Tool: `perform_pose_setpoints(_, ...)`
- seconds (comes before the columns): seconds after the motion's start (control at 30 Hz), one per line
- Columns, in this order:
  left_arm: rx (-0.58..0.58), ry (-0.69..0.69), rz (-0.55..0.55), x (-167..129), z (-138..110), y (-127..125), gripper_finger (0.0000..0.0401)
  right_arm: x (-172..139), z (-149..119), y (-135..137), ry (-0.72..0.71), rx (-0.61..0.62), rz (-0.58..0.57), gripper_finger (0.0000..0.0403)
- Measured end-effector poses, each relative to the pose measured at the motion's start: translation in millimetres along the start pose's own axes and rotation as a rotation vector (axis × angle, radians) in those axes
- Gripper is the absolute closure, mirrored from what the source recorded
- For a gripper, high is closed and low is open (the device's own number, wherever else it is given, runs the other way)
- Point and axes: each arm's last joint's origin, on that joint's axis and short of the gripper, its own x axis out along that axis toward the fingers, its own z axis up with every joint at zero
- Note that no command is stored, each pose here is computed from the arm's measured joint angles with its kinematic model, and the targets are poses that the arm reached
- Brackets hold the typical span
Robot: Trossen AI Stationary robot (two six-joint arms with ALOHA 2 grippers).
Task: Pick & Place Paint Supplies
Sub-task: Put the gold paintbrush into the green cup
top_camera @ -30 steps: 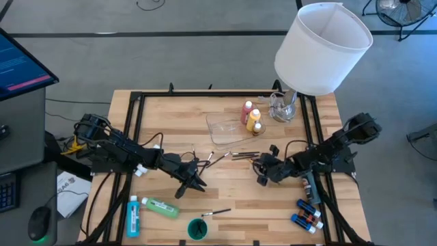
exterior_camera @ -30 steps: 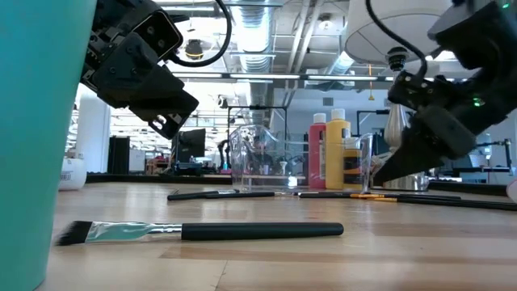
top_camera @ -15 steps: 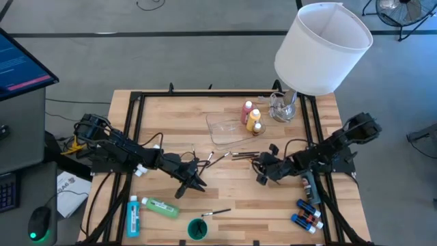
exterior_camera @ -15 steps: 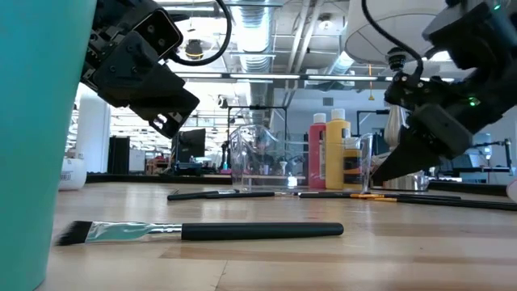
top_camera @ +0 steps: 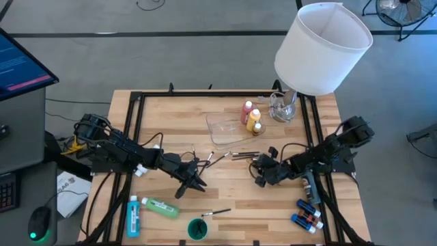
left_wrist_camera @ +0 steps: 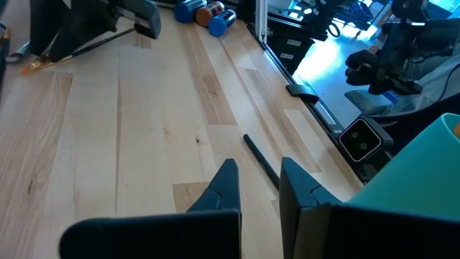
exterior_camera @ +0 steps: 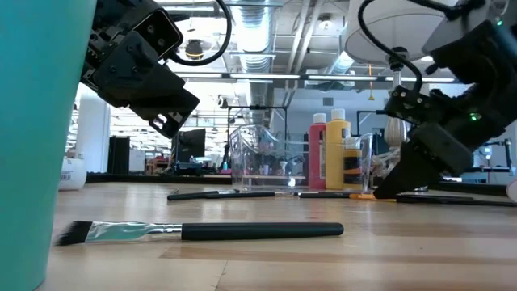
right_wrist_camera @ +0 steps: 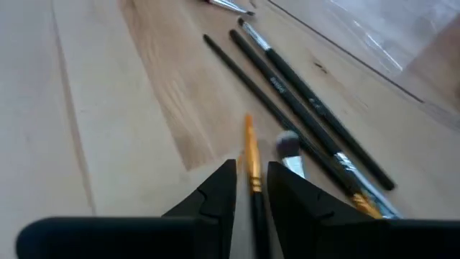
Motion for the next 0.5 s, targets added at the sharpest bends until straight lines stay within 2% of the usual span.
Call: perform_pose_setpoints(0.5, 0.001, -0.008, -0.003, 0.0, 0.8, -0.3, 0.04, 6.6, 1.5, 1.0, -0.034, -0.017, 0.011, 0.0327)
